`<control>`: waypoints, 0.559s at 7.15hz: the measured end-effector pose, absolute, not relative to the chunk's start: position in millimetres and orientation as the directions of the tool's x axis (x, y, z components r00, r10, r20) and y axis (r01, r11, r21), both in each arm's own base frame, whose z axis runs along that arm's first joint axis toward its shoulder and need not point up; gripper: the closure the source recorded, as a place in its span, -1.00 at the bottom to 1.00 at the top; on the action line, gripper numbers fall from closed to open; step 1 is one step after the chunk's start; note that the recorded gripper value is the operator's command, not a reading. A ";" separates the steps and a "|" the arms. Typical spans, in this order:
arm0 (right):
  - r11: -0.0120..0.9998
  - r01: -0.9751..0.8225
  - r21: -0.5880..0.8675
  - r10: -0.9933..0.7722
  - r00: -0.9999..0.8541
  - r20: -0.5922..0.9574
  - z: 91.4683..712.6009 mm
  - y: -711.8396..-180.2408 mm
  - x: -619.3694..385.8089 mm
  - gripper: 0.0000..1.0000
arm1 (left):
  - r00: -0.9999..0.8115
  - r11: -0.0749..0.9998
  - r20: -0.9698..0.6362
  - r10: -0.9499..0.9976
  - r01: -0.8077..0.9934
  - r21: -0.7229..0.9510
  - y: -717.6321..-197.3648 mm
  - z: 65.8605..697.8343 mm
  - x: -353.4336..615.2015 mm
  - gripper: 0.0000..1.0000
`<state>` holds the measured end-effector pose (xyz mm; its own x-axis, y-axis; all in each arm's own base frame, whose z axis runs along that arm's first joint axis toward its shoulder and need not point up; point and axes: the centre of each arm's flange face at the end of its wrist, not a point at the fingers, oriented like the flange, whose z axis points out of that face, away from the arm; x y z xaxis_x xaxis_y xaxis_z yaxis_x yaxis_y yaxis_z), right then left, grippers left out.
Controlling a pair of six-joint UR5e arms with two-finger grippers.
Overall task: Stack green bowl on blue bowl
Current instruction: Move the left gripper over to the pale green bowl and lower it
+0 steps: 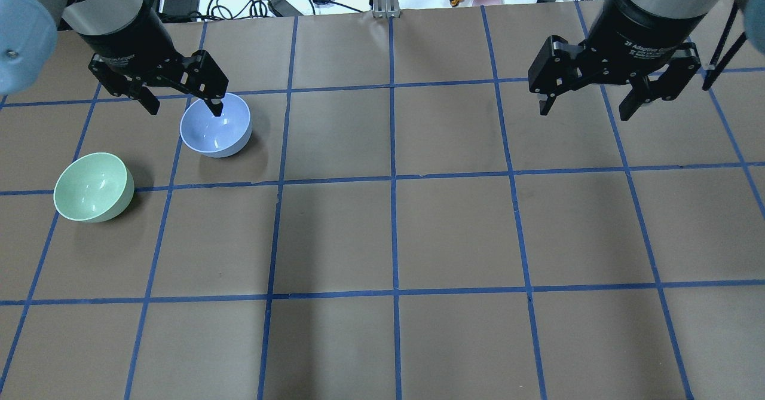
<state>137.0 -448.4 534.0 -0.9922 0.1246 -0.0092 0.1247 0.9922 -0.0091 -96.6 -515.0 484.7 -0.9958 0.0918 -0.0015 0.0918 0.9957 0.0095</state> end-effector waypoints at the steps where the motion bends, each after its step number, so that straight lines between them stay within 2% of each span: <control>1: 0.992 0.125 -0.009 0.125 -0.992 -0.009 534.1 -448.4 137.0 -1.00 | -0.995 0.995 0.002 0.098 0.098 0.015 -519.5 481.2 -78.5 -1.00; 4: 0.992 0.125 -0.008 0.125 -0.992 -0.009 533.8 -448.4 137.0 -1.00 | -0.998 0.996 0.028 0.050 0.052 0.067 -523.1 451.3 25.7 -1.00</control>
